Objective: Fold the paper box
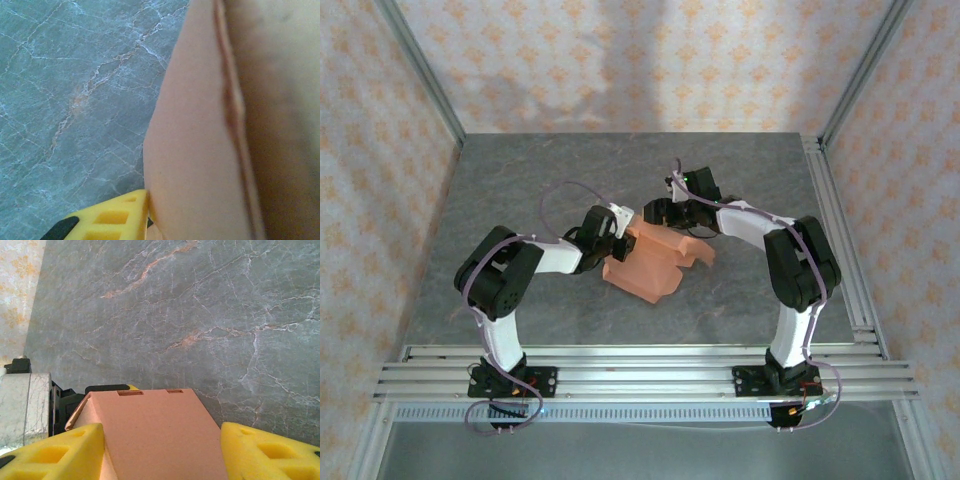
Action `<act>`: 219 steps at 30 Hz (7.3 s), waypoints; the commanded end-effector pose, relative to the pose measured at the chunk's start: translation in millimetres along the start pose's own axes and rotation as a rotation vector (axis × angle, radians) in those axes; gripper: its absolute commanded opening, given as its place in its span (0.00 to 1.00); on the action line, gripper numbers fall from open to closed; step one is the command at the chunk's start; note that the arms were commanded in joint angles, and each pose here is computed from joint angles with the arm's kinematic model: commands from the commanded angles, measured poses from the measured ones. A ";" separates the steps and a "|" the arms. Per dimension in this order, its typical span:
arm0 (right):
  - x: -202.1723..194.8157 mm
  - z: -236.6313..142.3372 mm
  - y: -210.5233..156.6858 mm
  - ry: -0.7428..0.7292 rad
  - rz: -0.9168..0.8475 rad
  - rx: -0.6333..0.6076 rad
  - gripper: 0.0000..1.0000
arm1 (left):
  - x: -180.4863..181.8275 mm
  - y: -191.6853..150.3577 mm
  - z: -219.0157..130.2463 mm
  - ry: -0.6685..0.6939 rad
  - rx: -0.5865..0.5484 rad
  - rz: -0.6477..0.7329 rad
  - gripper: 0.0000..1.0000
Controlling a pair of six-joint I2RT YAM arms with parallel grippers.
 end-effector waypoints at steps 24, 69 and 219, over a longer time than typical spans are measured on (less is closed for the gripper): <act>-16.2 5.3 -29.6 -0.089 0.026 0.136 0.55 | 1.1 17.2 3.8 0.012 -0.142 -0.105 0.16; 1.0 8.1 -22.1 0.100 0.146 0.051 0.56 | 11.0 9.0 24.3 0.026 -0.125 -0.144 0.18; 56.7 -171.3 19.7 0.365 0.030 -0.759 0.59 | -41.1 127.2 -46.3 -0.570 -0.423 -0.511 0.00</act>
Point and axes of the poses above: each hand's point on the last joint's axis, 136 mm out from that joint toward the fingers, its own z axis out along the fingers, its own x axis along the line the jaws close on, y = z × x, the point moved 7 cm from there along -z, back along the fingers, and after that the axes turned 15 degrees about -z, right-handed, at the moved point
